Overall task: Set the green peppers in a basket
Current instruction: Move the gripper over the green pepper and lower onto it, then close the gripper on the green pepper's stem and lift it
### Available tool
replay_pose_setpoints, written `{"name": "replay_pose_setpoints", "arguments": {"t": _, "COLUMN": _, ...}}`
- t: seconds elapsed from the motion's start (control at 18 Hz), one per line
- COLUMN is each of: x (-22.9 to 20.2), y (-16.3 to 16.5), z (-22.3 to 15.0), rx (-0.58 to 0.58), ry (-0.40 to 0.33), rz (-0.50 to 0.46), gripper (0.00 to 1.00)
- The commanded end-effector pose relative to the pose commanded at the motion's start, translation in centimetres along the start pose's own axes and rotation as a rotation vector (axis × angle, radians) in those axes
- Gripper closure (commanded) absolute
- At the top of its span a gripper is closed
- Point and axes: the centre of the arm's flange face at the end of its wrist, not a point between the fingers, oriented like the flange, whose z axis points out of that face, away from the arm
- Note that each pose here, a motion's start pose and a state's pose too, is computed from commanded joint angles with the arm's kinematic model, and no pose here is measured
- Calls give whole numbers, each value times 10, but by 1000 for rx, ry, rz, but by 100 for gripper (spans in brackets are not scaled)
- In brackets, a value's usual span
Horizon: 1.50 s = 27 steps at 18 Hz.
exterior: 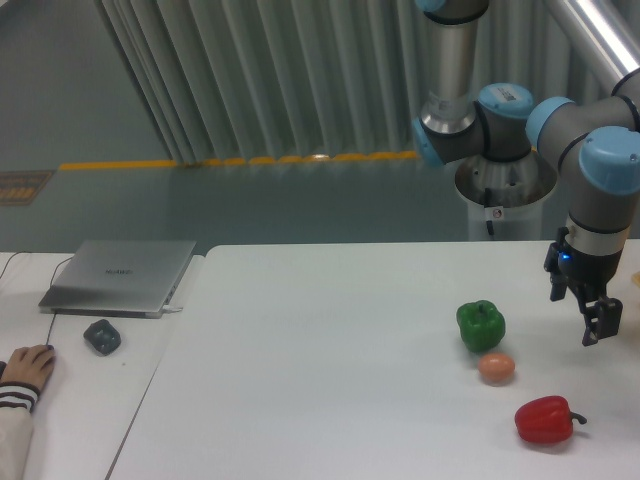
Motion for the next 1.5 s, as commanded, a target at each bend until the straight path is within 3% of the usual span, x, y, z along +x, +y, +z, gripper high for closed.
{"name": "replay_pose_setpoints", "arguments": {"t": 0.17, "x": 6, "y": -2, "z": 4, "rx": 0, "ry": 14, "rz": 3, "gripper": 0}}
{"name": "replay_pose_setpoints", "arguments": {"t": 0.67, "x": 41, "y": -82, "z": 20, "rx": -6, "ry": 54, "rz": 72, "gripper": 0}}
{"name": "replay_pose_setpoints", "arguments": {"t": 1.06, "x": 70, "y": -122, "z": 28, "rx": -71, "ry": 120, "rz": 80, "gripper": 0}}
{"name": "replay_pose_setpoints", "arguments": {"t": 1.5, "x": 85, "y": -141, "z": 35, "rx": -160, "ry": 103, "rz": 104, "gripper": 0}}
